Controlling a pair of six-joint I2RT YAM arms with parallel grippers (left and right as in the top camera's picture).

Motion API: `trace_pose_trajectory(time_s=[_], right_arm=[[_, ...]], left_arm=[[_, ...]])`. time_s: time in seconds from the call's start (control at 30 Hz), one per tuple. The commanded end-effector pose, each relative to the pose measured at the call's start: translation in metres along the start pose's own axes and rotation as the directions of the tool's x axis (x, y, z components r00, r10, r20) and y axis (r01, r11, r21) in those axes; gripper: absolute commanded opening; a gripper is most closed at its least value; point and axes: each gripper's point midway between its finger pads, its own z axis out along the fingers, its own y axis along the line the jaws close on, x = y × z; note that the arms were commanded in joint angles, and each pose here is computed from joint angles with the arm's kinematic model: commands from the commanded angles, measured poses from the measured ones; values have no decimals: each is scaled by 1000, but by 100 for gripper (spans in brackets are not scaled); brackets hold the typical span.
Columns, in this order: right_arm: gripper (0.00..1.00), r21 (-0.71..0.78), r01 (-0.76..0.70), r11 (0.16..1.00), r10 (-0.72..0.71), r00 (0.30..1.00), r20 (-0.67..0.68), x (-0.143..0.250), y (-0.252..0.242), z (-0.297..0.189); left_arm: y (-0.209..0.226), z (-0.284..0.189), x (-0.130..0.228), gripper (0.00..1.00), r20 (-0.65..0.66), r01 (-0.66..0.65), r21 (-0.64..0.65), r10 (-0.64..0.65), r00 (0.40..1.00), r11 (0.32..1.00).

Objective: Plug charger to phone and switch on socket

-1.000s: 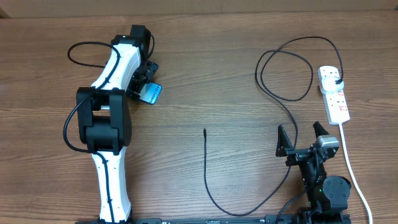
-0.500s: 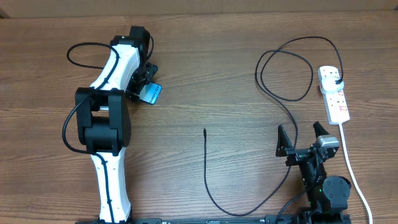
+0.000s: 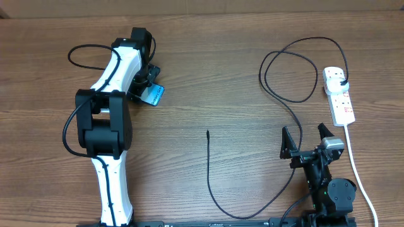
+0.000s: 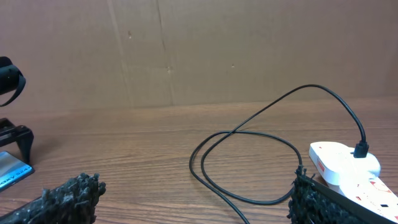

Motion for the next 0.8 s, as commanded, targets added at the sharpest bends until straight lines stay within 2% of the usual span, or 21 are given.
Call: trace_pose_trajectory(time_s=[0.0,0.77], right_arm=[[100,3,-7,1000,7,1000,2,2,0,0],[100,3,-7,1000,7,1000,2,2,0,0]], left_arm=[[21,58,25,100,-88,-58,-100,49,995,993],[-28,58,26,99,-108,-26,106,38,993,994]])
